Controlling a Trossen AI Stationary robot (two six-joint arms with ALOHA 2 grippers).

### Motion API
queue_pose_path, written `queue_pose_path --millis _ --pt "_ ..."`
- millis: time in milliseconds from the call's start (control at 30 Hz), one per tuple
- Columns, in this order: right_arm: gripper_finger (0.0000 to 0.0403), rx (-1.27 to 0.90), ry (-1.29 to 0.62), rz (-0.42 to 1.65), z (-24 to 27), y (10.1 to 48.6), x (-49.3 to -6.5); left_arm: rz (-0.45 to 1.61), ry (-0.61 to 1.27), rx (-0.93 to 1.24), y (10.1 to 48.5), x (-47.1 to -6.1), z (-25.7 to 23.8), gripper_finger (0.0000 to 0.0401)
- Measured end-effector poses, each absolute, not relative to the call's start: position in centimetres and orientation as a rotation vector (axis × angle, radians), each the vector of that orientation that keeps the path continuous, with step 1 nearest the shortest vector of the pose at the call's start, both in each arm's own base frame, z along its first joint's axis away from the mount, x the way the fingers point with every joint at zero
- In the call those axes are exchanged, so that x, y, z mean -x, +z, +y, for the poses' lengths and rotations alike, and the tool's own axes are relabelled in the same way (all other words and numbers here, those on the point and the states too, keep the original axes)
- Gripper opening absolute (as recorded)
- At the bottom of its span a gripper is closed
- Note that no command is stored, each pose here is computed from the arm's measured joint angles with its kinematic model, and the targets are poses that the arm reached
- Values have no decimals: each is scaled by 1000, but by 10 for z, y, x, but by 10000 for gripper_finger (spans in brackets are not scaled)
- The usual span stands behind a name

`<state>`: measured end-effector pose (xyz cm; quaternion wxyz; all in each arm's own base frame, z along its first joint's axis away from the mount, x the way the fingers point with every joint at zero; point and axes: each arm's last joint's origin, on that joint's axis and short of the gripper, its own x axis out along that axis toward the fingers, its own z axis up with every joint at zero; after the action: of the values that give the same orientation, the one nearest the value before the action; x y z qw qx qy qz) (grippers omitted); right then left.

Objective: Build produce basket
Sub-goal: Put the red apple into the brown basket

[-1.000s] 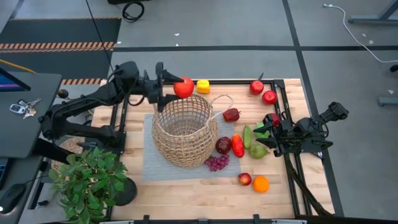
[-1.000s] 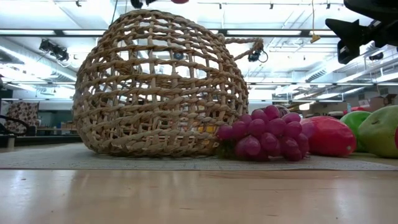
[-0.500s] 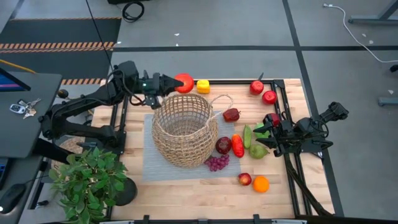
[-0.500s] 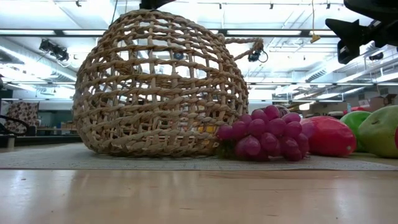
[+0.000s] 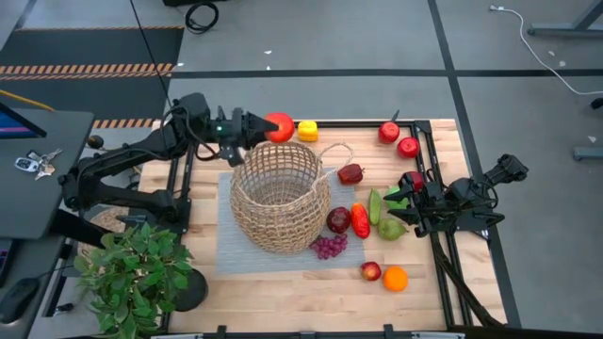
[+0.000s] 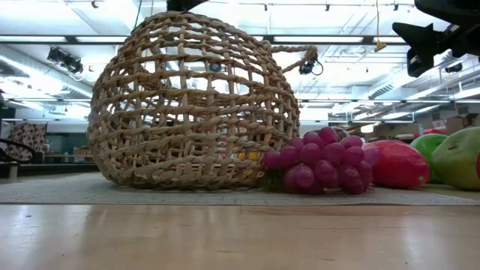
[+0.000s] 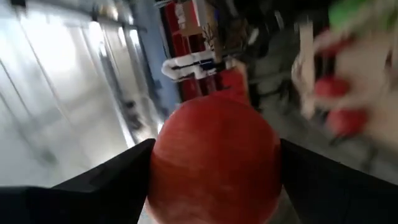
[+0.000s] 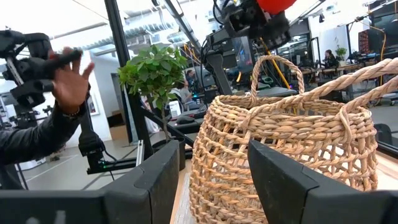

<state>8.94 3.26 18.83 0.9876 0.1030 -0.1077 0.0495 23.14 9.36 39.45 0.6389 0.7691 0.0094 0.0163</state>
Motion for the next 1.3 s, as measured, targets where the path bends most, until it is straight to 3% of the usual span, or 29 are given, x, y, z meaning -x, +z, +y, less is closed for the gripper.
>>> queue_pose_path --millis 500,1000,1300 --pt "197 -207 100 -216 33 188 -89 7 36 -67 393 -231 94 327" --pt "197 -207 99 -217 33 188 -89 -11 26 1143 393 -232 92 327" --pt "197 -207 100 -217 33 188 -89 0 5 1742 393 -234 86 327"
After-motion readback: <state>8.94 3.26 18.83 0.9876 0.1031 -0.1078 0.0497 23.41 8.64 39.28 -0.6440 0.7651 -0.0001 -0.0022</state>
